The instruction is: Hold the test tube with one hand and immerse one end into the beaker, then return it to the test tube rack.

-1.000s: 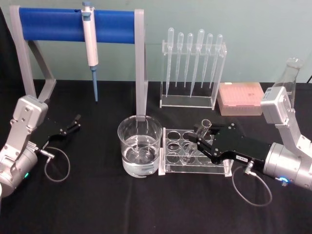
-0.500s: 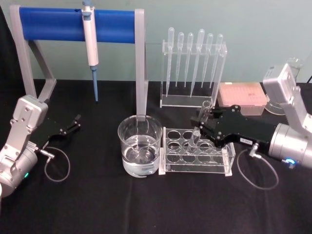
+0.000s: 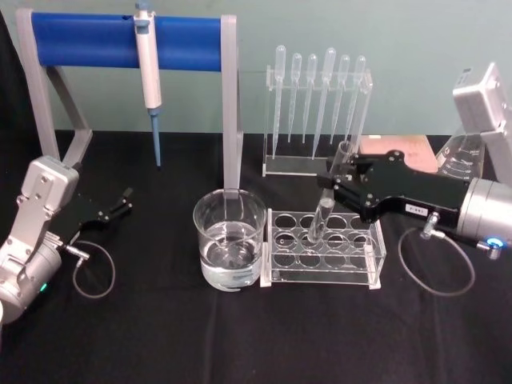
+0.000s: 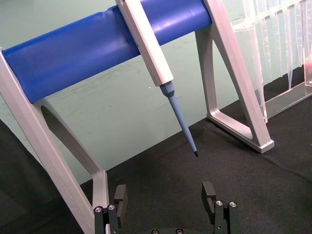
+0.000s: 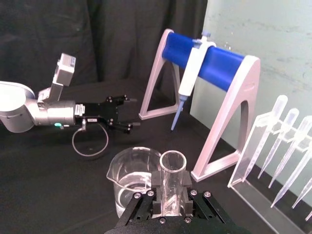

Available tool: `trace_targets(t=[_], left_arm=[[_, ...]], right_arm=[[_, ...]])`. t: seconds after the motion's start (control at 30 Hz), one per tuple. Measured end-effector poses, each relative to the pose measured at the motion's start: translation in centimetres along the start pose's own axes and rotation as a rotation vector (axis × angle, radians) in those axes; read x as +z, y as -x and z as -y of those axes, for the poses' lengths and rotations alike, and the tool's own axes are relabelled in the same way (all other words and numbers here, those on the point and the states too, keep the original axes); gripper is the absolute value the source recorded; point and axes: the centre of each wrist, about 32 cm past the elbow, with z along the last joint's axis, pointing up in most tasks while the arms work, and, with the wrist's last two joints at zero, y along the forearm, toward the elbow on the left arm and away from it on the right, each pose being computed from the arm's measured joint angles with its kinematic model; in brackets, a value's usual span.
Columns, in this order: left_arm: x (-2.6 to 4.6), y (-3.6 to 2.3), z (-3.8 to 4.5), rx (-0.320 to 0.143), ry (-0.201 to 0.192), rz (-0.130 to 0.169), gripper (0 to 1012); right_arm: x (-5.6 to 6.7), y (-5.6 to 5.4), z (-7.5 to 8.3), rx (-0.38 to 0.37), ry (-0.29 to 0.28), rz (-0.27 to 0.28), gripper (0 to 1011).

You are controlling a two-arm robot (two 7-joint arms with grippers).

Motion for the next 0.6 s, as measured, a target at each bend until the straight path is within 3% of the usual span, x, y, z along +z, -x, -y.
trace_targets(t=[0.23,0.6], left_arm=[[0.0,0.0,0.0,0.0,0.0,0.0,1000],[0.0,0.0,0.0,0.0,0.0,0.0,1000]], right_arm=[[1.4,-0.1,0.5,-0.003,-0.02,0.026,236],[2.4,-0.2,0.7,-0.002,-0.034,0.045,236]])
